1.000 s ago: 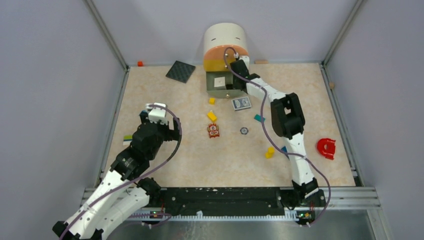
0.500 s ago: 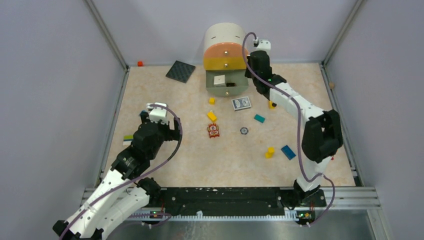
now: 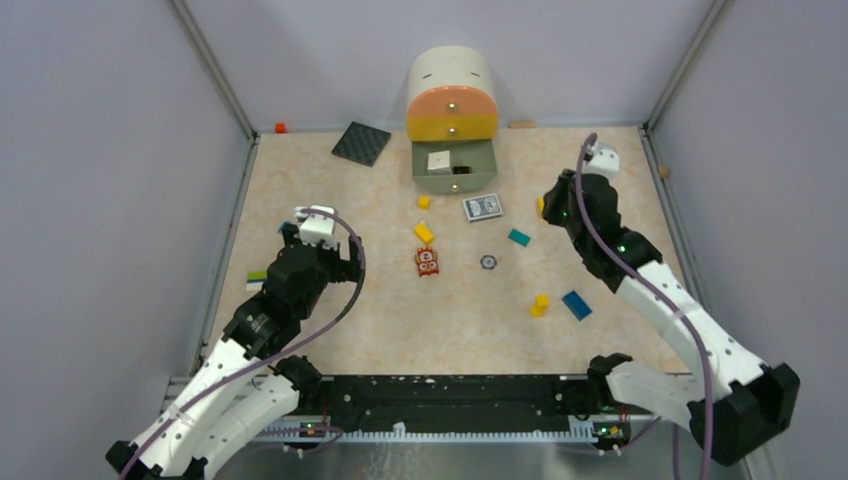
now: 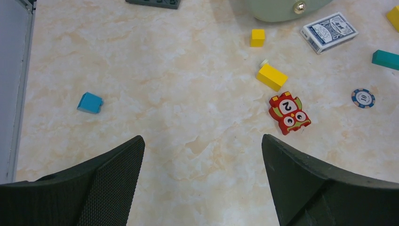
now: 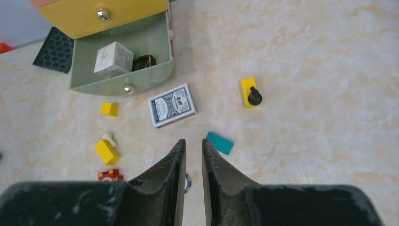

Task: Organize the makeup
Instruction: Close the drawer in the storage box.

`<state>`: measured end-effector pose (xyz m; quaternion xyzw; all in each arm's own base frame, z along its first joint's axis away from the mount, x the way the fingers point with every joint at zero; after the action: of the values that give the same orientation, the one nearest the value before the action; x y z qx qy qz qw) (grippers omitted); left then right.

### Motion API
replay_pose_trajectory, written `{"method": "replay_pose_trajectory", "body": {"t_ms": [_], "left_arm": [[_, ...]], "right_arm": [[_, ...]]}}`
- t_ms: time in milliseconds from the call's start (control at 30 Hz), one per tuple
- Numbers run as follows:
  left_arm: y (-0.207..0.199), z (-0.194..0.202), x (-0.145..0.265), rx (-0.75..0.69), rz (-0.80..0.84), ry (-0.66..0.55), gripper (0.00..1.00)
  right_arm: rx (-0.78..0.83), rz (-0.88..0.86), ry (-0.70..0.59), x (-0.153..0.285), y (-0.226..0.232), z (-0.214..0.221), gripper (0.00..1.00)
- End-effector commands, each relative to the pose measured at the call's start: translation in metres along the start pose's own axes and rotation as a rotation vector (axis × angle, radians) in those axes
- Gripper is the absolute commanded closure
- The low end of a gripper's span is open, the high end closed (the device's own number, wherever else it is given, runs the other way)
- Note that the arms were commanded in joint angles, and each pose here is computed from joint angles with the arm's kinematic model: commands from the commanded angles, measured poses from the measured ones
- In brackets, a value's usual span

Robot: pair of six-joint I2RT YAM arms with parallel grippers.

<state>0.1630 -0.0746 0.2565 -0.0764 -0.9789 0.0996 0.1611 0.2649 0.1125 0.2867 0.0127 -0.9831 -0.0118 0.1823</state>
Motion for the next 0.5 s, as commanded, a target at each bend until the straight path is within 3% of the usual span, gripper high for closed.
{"method": "replay_pose_trajectory", "body": {"t_ms": [0,267,467], "left_arm": [[-0.003,-0.004,-0.003,0.014,0.024,-0.025,0.01],[-0.003,-0.005,-0.002,0.02,0.017,-0.028,0.01],[-0.002,-0.005,-0.003,0.022,0.005,-0.026,0.01]], "right_arm": [[-0.076,-0.001,0.047,0.032,-0.014,0.021,0.81],[-0.097,-0.019,0.07,0.052,-0.028,0.066,0.79],[-0.128,-0.151,0.034,0.032,-0.007,0.063,0.71]]}}
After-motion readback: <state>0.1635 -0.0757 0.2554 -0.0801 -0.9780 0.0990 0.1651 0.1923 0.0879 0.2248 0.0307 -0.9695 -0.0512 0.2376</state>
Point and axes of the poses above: each gripper's point midway between its finger pads, its own x axis back along the fingers, its own y axis along the line the jaws close on, z = x × y, the point moved 9 cm from there along x, back along the fingers, and after that the axes turned 14 degrees about x, right-handed, at the moved point
